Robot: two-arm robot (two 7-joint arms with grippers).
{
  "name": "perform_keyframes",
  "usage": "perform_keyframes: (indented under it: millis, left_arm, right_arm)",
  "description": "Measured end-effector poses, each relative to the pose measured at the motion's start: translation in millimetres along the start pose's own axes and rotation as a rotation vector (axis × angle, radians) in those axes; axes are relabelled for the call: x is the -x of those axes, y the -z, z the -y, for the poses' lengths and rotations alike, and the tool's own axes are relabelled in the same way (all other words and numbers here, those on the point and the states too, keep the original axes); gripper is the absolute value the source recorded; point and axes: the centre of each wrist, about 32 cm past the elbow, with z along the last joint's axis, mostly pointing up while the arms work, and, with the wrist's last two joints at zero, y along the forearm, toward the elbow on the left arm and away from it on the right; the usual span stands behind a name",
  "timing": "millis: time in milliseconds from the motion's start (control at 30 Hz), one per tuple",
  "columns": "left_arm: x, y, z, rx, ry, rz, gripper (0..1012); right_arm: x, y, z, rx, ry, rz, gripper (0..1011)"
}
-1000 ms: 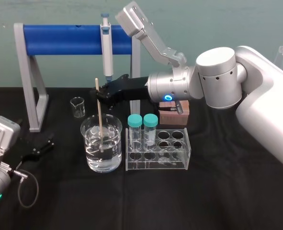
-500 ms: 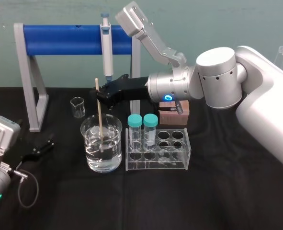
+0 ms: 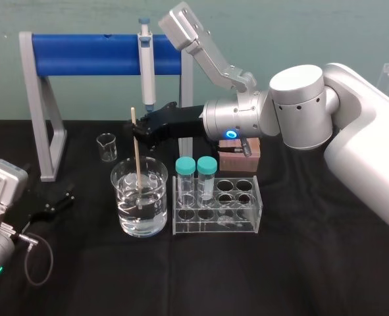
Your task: Hold the thermometer with one hand and immerse one end into the beaker, then reinsert it into the test tube rack.
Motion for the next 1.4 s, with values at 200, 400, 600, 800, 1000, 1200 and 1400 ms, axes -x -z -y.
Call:
perform_keyframes:
  millis: [200,400,600,800,1000,1200,1400]
  left_arm:
    - [0.0,0.0,0.0,0.000,0.000,0.000,1004]
    - [0.0,0.0,0.0,0.000,0.000,0.000,1004]
    - [0.0,0.0,0.0,0.000,0.000,0.000,1004]
    - [0.0,0.0,0.0,0.000,0.000,0.000,1004]
    - [0.0,0.0,0.0,0.000,0.000,0.000,1003]
    - [0.0,0.0,0.0,0.000,0.000,0.000,1004]
    - [0.0,0.0,0.0,0.000,0.000,0.000,1004]
  right_arm:
    - [0.0,0.0,0.0,0.000,0.000,0.000,48]
    - [0.0,0.0,0.0,0.000,0.000,0.000,48]
    - [0.0,0.0,0.0,0.000,0.000,0.000,48]
    - [0.0,0.0,0.0,0.000,0.000,0.000,48]
    - [0.0,0.0,0.0,0.000,0.000,0.000,48]
    - [0.0,0.0,0.0,0.000,0.000,0.000,48]
    - [0.0,0.0,0.0,0.000,0.000,0.000,48]
